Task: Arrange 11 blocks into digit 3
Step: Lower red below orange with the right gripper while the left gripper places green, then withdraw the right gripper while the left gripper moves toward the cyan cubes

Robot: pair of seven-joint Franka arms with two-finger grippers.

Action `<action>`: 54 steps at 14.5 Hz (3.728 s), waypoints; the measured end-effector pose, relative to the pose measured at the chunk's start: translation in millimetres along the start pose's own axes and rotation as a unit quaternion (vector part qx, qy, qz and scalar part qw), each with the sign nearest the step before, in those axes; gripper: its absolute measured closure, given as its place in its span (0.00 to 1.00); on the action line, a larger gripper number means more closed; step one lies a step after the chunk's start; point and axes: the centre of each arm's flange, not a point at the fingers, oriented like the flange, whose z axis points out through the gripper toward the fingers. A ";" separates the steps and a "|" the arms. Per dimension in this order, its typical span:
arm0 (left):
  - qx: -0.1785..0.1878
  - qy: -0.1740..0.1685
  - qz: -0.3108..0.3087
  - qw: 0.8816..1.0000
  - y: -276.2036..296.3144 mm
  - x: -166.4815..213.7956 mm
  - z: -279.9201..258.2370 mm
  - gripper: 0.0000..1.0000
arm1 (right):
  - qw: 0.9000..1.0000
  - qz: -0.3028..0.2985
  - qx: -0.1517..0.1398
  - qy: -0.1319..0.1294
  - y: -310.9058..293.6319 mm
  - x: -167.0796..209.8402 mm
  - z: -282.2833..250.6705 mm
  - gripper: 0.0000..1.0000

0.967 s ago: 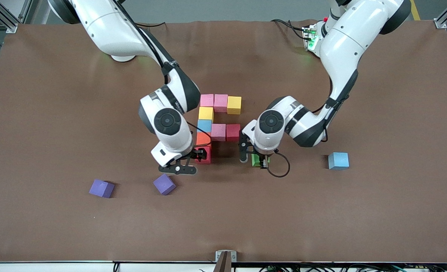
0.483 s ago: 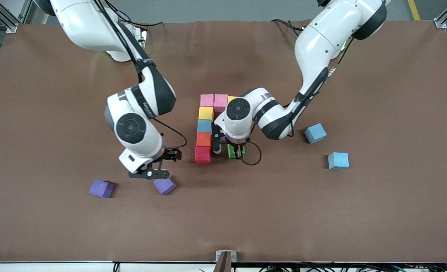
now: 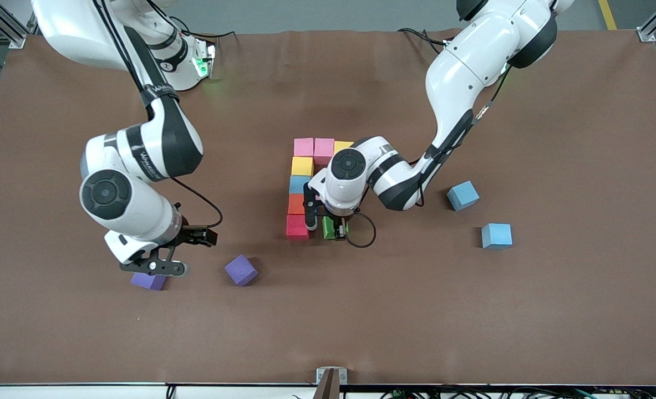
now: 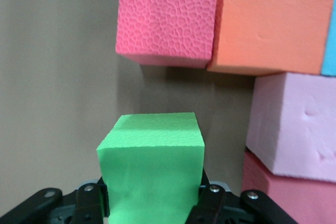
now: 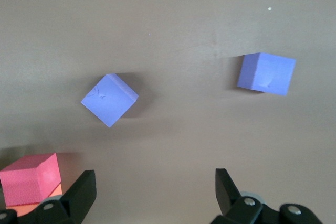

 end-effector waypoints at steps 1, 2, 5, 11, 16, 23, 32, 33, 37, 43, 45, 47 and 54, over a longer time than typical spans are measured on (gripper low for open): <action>0.002 0.004 0.002 1.000 1.2 3.0 3.6 0.43 | 1.000 -0.014 -0.001 -0.004 10.6 0.5 -5.2 0.00; 0.005 0.005 0.006 1.000 3.2 6.4 6.7 0.43 | 1.000 -0.025 -0.003 -0.009 24.7 1.8 -9.8 0.00; 0.017 0.002 0.023 1.000 15.3 22.5 6.5 0.43 | 0.998 -0.044 -0.006 -0.032 70.0 3.8 -21.0 0.00; 0.028 0.009 0.027 0.999 16.7 26.3 9.1 0.43 | 0.998 -0.046 -0.009 -0.049 84.8 -4.0 -35.5 0.00; 0.036 0.013 0.025 0.999 12.8 24.0 11.3 0.43 | 0.998 -0.042 -0.009 -0.051 91.1 -3.0 -34.9 0.00; 0.042 0.008 0.031 0.999 15.7 27.2 12.4 0.40 | 0.998 -0.045 -0.007 -0.050 87.0 -3.8 -34.4 0.00; 0.049 0.010 0.021 0.999 1.7 18.0 15.0 0.00 | 0.997 -0.057 -0.006 -0.043 90.5 -2.9 -40.4 0.00; 0.048 0.007 0.019 0.999 0.2 17.3 12.3 0.00 | 0.997 -0.057 -0.006 -0.042 91.7 -2.8 -41.2 0.00; 0.023 -0.018 0.008 1.000 -5.6 9.9 -9.7 0.00 | 0.997 -0.068 -0.004 -0.038 104.7 -1.4 -47.9 0.00; -0.053 -0.057 -0.042 0.996 -43.2 -45.6 -57.5 0.00 | 0.995 -0.091 0.000 -0.036 150.8 -13.9 -94.5 0.00; -0.068 -0.087 -0.055 0.992 -56.8 -72.2 -73.0 0.00 | 0.996 -0.086 0.000 -0.037 157.4 -18.4 -119.0 0.00; -0.084 -0.114 -0.049 0.989 -66.9 -97.4 -85.1 0.00 | 0.996 -0.079 0.000 -0.033 167.4 -20.8 -136.8 0.00; -0.079 -0.154 -0.055 0.983 -59.2 -178.4 -110.5 0.00 | 0.994 -0.073 0.007 -0.076 175.5 -32.5 -139.5 0.00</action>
